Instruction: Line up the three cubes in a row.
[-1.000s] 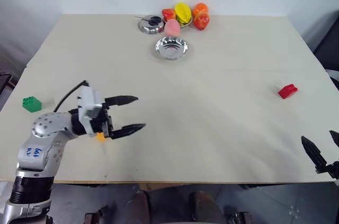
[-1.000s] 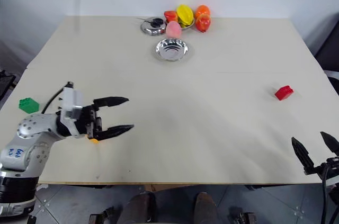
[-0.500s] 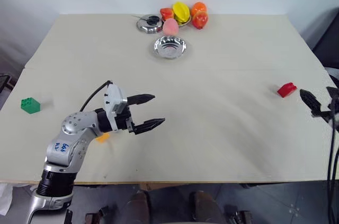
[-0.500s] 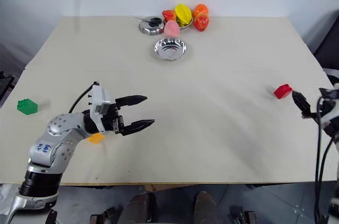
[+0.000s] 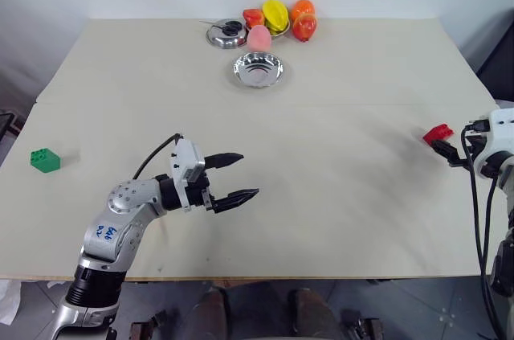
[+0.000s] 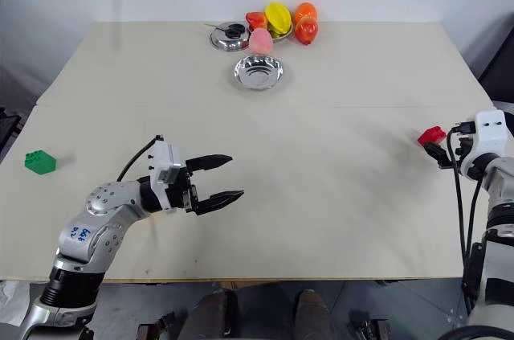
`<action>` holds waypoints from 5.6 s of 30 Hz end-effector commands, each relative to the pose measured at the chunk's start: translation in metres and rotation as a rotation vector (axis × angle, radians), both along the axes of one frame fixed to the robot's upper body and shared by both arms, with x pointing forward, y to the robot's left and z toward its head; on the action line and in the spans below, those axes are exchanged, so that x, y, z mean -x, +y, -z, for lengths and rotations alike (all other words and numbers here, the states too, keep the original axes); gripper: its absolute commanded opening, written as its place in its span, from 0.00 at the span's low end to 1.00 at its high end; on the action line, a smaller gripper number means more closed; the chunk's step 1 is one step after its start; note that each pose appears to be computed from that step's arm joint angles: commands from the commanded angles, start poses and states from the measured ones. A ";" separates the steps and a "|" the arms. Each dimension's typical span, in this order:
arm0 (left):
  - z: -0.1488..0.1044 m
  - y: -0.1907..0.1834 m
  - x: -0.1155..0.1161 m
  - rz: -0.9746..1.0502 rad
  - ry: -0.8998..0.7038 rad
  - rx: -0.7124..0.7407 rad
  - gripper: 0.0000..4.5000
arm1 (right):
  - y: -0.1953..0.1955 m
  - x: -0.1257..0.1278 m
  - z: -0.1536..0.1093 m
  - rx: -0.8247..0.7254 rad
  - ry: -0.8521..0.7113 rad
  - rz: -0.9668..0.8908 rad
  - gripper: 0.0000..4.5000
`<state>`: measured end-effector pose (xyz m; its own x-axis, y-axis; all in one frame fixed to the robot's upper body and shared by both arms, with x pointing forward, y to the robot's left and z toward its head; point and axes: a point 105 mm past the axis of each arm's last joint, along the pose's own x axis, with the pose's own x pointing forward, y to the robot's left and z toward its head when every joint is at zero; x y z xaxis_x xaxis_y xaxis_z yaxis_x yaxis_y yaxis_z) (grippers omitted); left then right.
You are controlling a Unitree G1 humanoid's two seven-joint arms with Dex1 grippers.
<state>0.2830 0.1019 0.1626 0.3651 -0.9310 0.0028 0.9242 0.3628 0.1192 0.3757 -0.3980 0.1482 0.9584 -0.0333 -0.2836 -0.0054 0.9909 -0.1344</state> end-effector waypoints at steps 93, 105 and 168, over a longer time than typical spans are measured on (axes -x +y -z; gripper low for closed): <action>0.011 0.293 0.106 -0.684 0.098 -0.266 1.00 | 0.228 0.124 -0.032 -0.022 -0.248 -1.705 0.99; 0.053 0.214 0.113 -0.576 0.132 -0.118 1.00 | 0.169 0.119 -0.025 0.090 -0.172 -1.475 0.99; 0.015 0.339 0.032 -1.652 -0.011 0.271 1.00 | 0.229 0.112 -0.053 -0.178 -0.496 -1.424 0.99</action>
<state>0.2504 0.4376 0.1423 0.8882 0.4501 0.0927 -0.4381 0.8902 -0.1247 0.2666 -0.1696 0.1924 0.1610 0.9770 0.1402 -0.9462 0.1931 -0.2596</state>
